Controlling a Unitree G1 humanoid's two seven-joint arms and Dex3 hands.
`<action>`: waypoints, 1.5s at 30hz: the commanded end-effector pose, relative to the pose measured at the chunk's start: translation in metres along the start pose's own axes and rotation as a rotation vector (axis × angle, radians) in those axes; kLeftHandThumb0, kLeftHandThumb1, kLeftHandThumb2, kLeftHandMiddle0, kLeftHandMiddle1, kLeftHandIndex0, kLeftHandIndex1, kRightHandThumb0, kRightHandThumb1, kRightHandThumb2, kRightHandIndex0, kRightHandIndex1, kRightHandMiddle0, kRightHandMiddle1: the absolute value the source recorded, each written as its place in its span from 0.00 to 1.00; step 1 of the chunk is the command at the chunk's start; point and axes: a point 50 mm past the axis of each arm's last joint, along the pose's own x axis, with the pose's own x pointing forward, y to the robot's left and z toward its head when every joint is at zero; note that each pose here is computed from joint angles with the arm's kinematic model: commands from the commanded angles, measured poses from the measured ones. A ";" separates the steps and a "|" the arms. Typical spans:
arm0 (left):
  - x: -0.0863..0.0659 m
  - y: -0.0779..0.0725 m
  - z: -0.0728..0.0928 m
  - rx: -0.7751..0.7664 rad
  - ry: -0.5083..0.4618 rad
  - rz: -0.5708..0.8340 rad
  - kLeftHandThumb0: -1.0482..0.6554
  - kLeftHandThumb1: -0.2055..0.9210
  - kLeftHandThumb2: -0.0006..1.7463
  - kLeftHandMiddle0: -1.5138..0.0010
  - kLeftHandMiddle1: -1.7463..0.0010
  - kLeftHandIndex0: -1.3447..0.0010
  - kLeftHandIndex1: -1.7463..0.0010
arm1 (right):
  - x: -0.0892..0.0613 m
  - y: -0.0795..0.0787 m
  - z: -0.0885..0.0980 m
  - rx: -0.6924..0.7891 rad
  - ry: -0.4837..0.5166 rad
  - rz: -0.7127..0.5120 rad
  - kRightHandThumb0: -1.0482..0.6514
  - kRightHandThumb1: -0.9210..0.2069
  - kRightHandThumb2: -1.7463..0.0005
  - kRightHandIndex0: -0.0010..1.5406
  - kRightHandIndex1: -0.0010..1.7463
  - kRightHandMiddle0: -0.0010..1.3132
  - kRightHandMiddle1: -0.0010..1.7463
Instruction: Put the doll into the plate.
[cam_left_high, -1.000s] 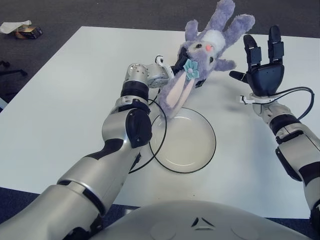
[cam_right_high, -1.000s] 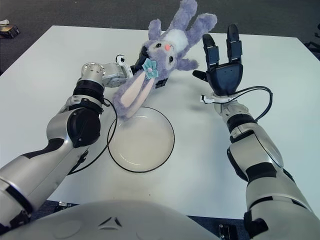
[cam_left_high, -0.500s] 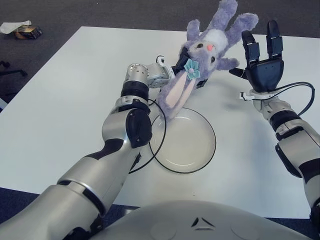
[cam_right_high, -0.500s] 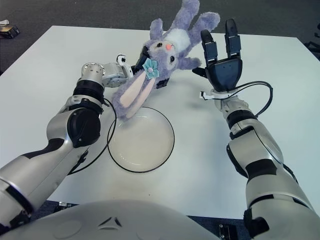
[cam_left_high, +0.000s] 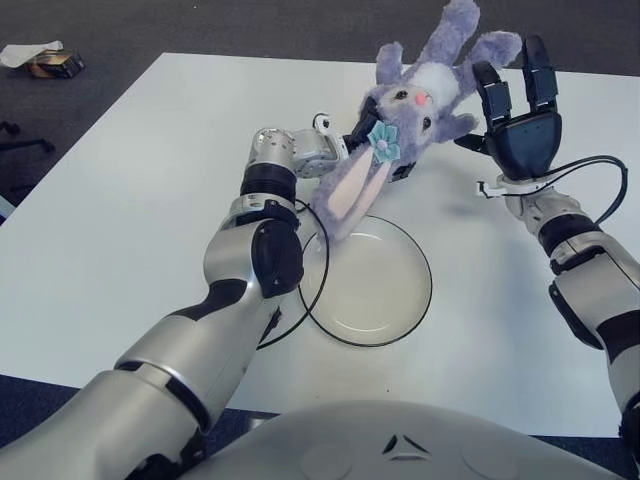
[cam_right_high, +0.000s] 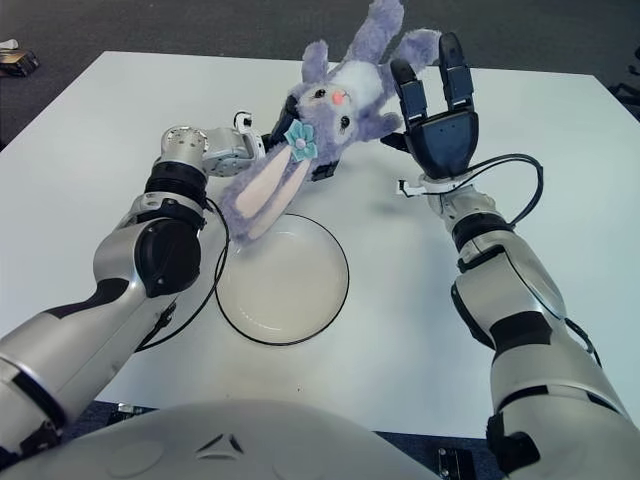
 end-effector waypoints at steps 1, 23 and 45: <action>0.006 -0.005 -0.011 -0.018 0.041 -0.055 0.38 0.72 0.55 0.25 0.00 0.70 0.00 | 0.009 0.001 0.003 0.006 -0.019 -0.005 0.15 0.19 0.71 0.04 0.03 0.00 0.30; 0.006 -0.009 -0.022 0.028 0.122 -0.073 0.36 0.60 0.64 0.25 0.00 0.63 0.00 | 0.013 0.006 0.010 0.006 -0.048 0.040 0.12 0.14 0.73 0.00 0.00 0.00 0.23; 0.003 -0.014 -0.031 0.044 0.179 -0.078 0.36 0.57 0.67 0.23 0.00 0.62 0.00 | 0.012 0.007 0.012 -0.053 -0.093 0.034 0.14 0.12 0.73 0.00 0.00 0.00 0.22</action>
